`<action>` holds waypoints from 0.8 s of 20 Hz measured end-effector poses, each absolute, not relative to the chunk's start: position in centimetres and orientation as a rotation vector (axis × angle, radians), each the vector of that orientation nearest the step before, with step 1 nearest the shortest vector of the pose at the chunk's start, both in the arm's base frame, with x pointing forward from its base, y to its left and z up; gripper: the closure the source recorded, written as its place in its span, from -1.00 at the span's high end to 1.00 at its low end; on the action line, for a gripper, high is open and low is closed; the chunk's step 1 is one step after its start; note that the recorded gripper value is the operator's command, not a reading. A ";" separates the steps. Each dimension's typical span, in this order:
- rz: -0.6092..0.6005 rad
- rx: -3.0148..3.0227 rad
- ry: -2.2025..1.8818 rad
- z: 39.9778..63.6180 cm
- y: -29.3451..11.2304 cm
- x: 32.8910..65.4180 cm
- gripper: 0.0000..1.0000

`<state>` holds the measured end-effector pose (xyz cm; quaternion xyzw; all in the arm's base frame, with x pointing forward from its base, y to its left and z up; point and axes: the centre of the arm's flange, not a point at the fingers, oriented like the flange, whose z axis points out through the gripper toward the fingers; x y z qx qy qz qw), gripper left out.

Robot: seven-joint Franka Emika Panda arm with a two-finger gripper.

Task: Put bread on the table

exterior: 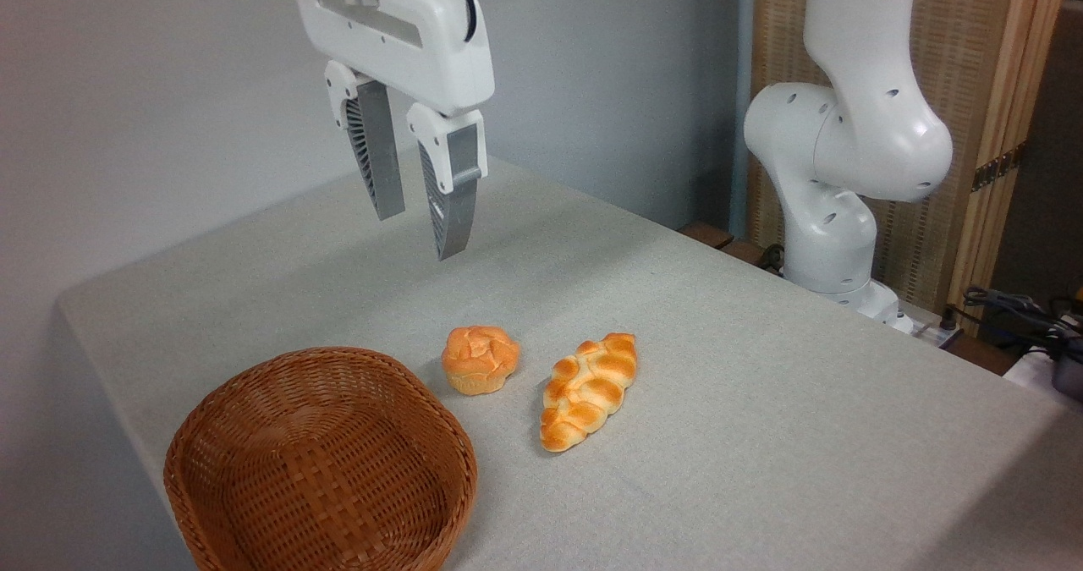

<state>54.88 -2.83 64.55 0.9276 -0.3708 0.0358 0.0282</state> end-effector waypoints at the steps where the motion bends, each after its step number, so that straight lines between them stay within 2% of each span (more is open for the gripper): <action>1: 0.104 2.860 -1.146 64.4 -2.9 55.1 1.00; 16: 0.051 2.877 -1.179 63.5 -3.4 55.4 1.00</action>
